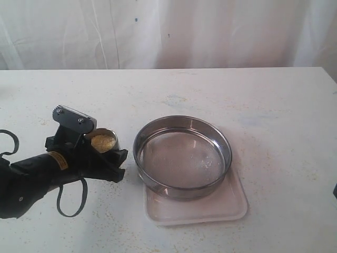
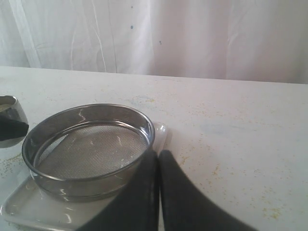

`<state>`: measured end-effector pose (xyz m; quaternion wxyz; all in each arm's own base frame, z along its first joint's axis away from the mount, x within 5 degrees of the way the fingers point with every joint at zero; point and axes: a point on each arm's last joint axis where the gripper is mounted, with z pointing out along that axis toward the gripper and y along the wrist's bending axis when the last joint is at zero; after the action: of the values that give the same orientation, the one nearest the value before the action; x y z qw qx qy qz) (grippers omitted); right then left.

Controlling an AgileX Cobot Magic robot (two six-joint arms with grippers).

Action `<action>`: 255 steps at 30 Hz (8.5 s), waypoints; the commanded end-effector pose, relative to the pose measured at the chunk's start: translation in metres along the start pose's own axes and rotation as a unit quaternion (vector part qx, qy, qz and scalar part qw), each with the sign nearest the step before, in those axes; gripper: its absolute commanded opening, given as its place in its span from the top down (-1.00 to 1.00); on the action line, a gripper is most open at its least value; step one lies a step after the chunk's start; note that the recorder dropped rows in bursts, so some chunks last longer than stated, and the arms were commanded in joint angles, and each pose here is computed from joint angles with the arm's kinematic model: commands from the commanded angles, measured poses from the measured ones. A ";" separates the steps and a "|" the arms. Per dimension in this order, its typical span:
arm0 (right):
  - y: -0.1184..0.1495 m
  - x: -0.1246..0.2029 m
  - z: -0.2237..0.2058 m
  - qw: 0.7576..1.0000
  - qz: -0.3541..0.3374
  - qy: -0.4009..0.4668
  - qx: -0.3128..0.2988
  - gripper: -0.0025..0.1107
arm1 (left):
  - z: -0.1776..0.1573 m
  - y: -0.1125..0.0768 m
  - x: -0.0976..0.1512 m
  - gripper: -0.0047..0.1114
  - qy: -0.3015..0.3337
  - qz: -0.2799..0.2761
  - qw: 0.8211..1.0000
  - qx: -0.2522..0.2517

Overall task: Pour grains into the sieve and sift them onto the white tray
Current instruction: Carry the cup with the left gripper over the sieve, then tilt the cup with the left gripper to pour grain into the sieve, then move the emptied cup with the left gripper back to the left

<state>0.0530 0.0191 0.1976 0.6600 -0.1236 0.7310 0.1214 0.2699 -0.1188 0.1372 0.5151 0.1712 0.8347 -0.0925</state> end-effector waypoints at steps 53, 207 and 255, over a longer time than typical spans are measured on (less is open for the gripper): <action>0.000 0.000 0.000 1.000 -0.006 -0.005 0.003 0.96 | 0.049 -0.087 -0.129 0.92 0.180 0.470 0.863 0.049; 0.000 0.000 0.000 1.000 -0.015 -0.005 0.003 0.96 | -0.110 0.099 0.013 0.92 0.009 -0.093 0.986 -0.138; 0.000 0.000 0.000 1.000 -0.015 -0.005 0.003 0.96 | -0.053 0.109 0.061 -0.37 0.031 -0.125 0.985 -0.112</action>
<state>0.0530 0.0191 0.1976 0.6611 -0.1302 0.7298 0.1155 0.2447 0.0115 0.1099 0.4958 0.0045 0.8666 -0.0562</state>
